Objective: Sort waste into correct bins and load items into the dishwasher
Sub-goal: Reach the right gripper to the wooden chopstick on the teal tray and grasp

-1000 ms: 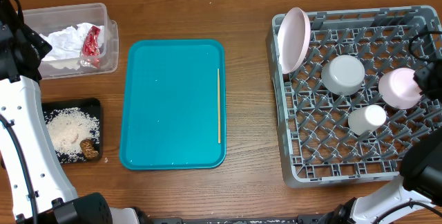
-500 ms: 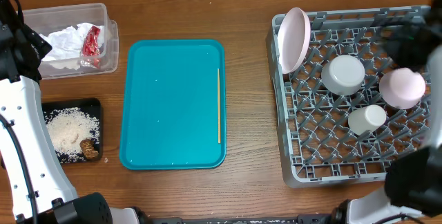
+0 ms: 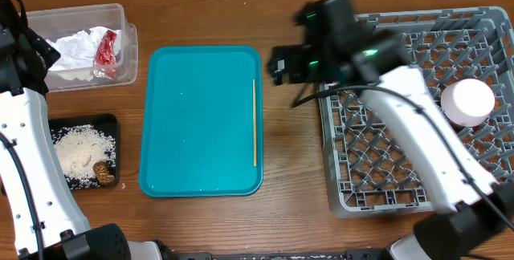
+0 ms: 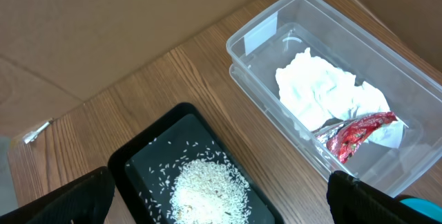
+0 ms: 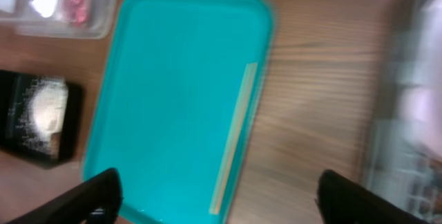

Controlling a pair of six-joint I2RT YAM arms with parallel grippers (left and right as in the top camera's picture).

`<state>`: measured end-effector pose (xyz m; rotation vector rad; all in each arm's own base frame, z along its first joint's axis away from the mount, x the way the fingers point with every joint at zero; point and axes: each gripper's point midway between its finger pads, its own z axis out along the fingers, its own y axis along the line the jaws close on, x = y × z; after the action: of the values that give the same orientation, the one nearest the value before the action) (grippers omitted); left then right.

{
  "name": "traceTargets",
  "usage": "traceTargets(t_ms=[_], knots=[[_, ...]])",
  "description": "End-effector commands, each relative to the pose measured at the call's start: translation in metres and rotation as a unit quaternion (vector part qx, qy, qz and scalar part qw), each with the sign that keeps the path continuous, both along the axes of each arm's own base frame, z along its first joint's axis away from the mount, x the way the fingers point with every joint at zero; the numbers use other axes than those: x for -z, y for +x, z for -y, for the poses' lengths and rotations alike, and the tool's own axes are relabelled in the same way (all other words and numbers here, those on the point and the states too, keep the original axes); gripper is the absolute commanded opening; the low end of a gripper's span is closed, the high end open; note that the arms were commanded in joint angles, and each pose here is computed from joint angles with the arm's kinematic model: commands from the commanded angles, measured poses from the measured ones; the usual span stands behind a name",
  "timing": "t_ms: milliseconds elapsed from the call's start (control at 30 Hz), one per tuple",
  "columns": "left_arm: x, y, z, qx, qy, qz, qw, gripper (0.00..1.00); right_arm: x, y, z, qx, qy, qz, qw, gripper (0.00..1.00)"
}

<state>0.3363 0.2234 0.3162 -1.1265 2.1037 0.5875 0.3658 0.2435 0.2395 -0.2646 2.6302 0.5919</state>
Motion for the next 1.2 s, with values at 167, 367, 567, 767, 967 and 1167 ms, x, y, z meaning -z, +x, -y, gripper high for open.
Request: traceTargets(t_ms=[167,367,567,767,967,1167], knots=[[0.003,0.001,-0.001,-0.004,-0.004,0.001,1.0,1.0,0.086,-0.006,-0.062,0.048,-0.063,-0.066,0.995,0.79],[0.003,0.001,-0.001,-0.004,-0.004,0.001,1.0,1.0,0.138,-0.02,-0.086,0.077,-0.088,-0.112,0.987,0.71],[0.003,0.001,-0.001,-0.004,-0.004,0.001,1.0,1.0,0.174,-0.029,-0.094,0.08,-0.125,-0.124,0.981,0.71],[0.003,0.001,-0.001,-0.004,-0.004,0.001,1.0,1.0,0.202,-0.029,-0.089,0.085,-0.158,-0.132,0.975,0.71],[0.003,0.002,0.001,0.0,-0.004,0.001,1.0,1.0,0.219,-0.027,-0.085,0.089,-0.178,-0.133,0.971,0.72],[0.003,0.002,0.001,-0.001,-0.004,0.001,1.0,1.0,0.228,-0.028,-0.085,0.089,-0.183,-0.137,0.97,0.72]])
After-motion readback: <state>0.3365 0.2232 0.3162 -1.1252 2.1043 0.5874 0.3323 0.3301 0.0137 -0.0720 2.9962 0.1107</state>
